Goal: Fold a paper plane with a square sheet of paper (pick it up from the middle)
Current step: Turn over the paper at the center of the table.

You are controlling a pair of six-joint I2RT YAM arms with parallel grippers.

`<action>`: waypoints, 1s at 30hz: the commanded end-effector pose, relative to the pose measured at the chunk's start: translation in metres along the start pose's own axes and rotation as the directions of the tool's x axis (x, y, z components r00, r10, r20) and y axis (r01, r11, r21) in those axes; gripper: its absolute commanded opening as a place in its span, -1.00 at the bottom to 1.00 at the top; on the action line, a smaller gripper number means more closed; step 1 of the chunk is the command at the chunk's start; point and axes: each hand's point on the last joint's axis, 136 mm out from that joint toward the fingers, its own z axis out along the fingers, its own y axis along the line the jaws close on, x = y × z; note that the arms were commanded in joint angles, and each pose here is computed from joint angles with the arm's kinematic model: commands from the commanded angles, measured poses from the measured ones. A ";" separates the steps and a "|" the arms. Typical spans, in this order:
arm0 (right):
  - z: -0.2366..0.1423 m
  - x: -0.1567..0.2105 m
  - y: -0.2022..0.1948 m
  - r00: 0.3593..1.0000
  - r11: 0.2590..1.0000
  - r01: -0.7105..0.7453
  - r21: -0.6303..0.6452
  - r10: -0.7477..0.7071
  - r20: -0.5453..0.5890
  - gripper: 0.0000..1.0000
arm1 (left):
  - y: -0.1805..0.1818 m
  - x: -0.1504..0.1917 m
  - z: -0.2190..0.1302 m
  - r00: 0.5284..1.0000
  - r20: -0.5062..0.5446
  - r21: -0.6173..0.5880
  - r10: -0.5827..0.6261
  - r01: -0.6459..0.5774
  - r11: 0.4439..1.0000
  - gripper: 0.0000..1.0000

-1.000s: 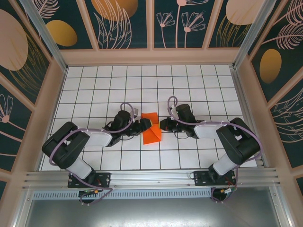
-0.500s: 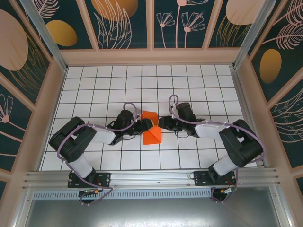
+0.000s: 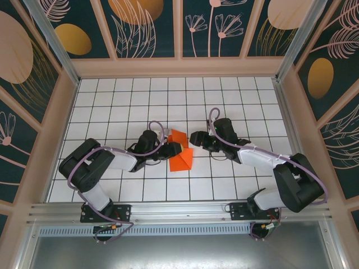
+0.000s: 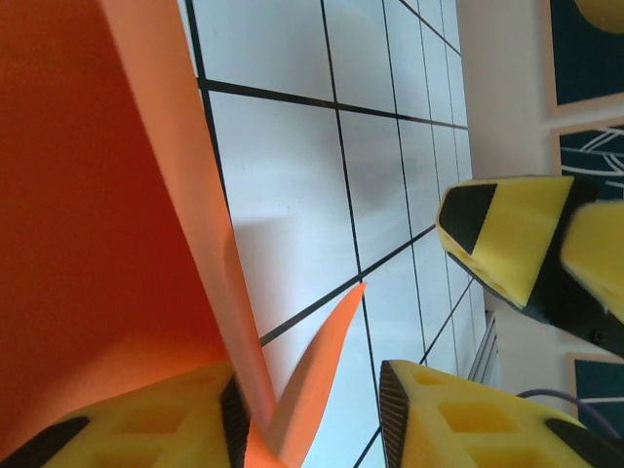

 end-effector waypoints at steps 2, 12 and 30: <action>-0.009 -0.020 0.002 0.998 1.000 -0.028 0.012 0.027 0.057 0.25 | -0.005 0.001 0.004 0.997 -0.021 0.011 0.074 -0.074 0.997 -0.31; -0.022 -0.033 0.007 0.994 0.999 -0.017 0.040 0.013 0.110 0.26 | 0.002 -0.014 -0.005 0.990 0.005 -0.142 0.141 -0.138 0.980 -0.81; -0.050 -0.059 -0.012 0.972 0.976 -0.034 0.217 -0.019 0.236 0.40 | -0.020 -0.114 -0.139 0.913 0.072 -0.816 0.402 -0.179 0.550 -0.93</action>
